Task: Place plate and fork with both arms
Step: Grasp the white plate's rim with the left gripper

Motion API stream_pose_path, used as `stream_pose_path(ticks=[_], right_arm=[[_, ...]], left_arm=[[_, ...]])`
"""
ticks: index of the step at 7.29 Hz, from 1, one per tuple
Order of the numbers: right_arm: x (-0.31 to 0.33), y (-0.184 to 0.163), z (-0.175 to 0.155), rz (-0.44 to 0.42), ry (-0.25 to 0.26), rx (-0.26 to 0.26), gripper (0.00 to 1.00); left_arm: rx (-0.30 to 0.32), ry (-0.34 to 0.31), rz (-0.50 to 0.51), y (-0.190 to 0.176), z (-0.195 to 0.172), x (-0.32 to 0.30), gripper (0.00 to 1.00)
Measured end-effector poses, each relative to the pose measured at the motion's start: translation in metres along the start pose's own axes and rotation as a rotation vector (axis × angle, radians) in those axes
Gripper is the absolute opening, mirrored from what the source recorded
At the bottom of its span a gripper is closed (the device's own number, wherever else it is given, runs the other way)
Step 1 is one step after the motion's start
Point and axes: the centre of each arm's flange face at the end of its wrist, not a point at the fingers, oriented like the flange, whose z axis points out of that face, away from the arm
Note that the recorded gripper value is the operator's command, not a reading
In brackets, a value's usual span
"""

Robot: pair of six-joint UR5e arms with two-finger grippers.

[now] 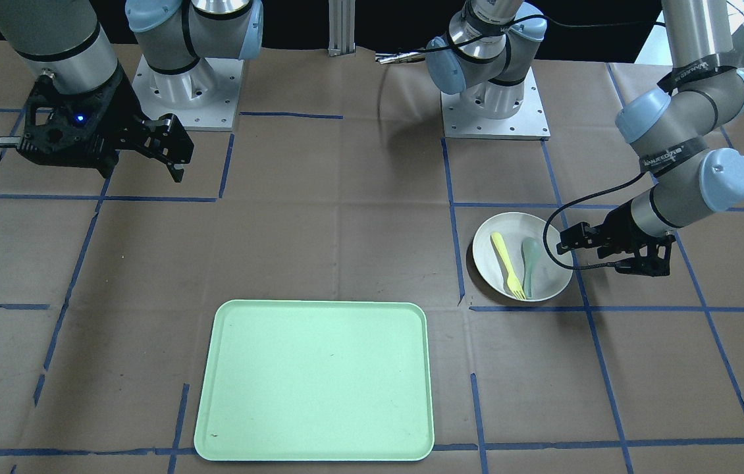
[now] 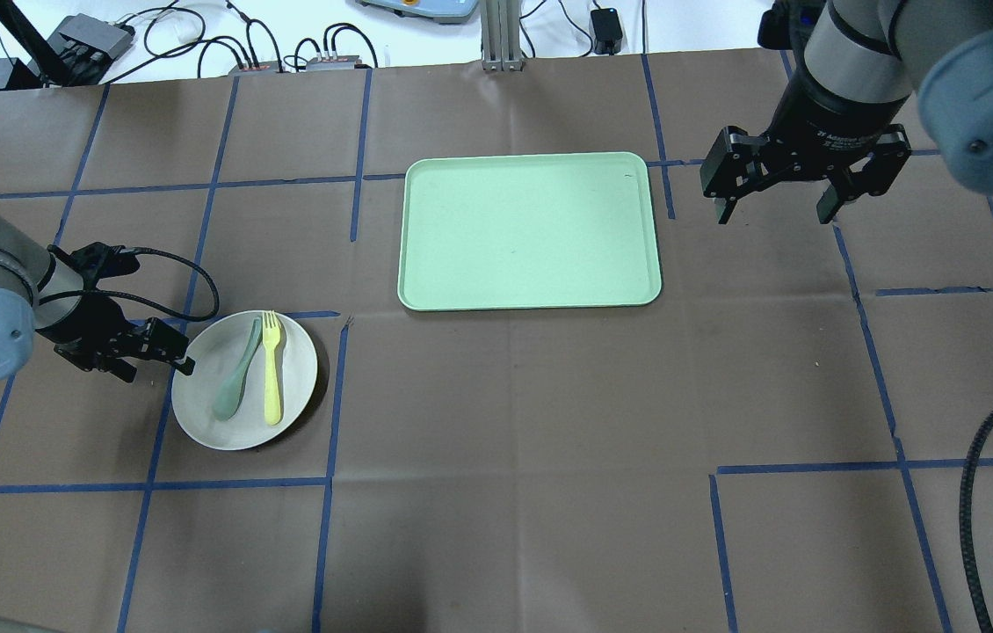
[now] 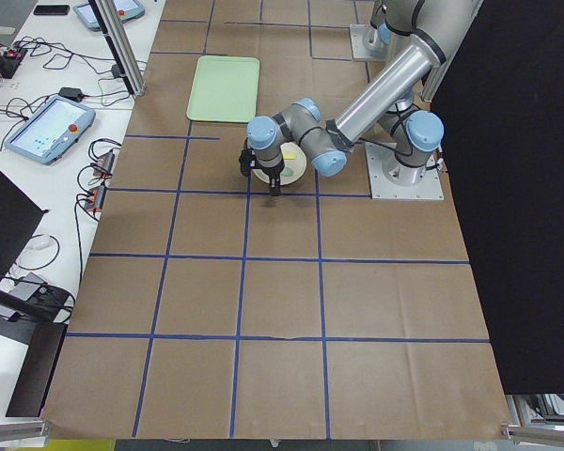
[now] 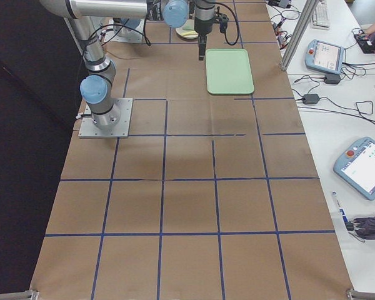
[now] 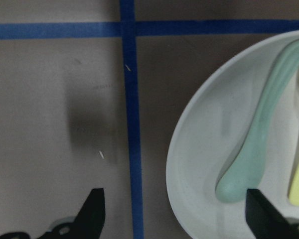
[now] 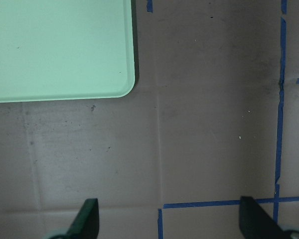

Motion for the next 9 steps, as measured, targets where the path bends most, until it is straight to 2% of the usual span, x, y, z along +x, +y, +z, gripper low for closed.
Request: stream_pose_path(ticks=[1,2,4,7,9], right_arm=[[0.0,0.0,0.0,0.0,0.0,0.0,1.0],[0.0,0.0,0.0,0.0,-0.001,-0.001,1.0],[0.0,0.0,0.0,0.0,-0.001,-0.001,1.0],[0.0,0.0,0.001,0.0,-0.001,-0.001,1.0],[0.0,0.0,0.001,0.0,-0.001,-0.001,1.0]], left_arm=[[0.006,0.015,-0.013,-0.003,0.006,-0.003,0.7],[0.012,0.031,-0.027,-0.004,0.009,-0.004,0.63],[0.013,0.045,-0.037,-0.004,0.013,-0.004,0.43],[0.017,0.068,-0.045,-0.005,0.015,-0.002,0.32],[0.018,0.086,-0.05,-0.005,0.016,0.0,0.14]])
